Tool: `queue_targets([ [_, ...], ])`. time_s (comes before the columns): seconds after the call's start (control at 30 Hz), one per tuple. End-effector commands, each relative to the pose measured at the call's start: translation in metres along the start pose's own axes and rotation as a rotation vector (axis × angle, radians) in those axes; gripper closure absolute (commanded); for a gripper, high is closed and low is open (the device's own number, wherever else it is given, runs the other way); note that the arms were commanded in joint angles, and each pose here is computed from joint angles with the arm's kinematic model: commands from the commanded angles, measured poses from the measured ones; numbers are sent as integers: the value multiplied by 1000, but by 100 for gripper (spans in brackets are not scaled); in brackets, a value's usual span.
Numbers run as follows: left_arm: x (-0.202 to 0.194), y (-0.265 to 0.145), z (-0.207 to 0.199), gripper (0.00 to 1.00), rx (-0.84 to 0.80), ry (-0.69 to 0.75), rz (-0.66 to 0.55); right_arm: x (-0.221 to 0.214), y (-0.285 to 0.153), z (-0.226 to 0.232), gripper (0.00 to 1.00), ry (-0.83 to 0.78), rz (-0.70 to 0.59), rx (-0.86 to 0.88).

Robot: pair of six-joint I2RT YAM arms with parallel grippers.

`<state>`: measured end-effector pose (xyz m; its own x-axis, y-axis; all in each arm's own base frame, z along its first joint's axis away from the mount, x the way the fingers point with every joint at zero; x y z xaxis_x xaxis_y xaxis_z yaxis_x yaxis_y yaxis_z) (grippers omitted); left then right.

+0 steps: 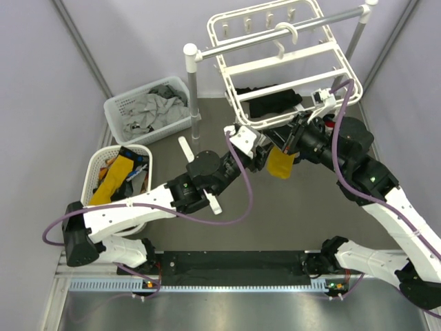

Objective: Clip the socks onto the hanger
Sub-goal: Open the clamp at the hanger, then pick up the sock from the bin.

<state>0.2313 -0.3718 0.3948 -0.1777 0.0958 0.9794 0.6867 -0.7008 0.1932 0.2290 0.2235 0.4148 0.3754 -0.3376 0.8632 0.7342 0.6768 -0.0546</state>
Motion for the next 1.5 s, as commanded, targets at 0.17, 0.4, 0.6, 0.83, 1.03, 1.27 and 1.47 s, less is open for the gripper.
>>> queue_targets([
  [0.17, 18, -31, 19, 28, 53, -79, 8, 10, -2, -16, 96, -50, -60, -79],
  [0.4, 1, -74, 52, 26, 182, -150, 161, 7, -1, -28, 96, -91, -59, -132],
  [0.6, -31, -114, 105, 23, 388, -220, 318, 5, -1, -37, 96, -125, -57, -168],
  [0.83, -70, -164, 182, 23, 660, -365, 425, 4, -2, -42, 96, -148, -52, -190],
  [1.03, -107, -209, 228, 25, 871, -436, 563, 1, -4, -45, 96, -162, -49, -198],
  [1.27, -145, -259, 303, 30, 1151, -502, 654, 1, -9, -46, 96, -198, -48, -197],
  [1.47, -181, -287, 360, 28, 1328, -467, 759, -1, -9, -42, 96, -215, -39, -165],
])
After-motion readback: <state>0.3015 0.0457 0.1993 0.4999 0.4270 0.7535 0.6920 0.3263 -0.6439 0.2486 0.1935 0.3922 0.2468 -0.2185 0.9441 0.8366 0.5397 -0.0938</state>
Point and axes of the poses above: each gripper's point midway between its finger pads, its own y axis out along the fingers, its own z axis along the line the jaws close on, x = y × z, the point moved 1 cm from there along -y, back along the fingers, and after that the axes turned 1 degree about y, right-handed, at the moved point
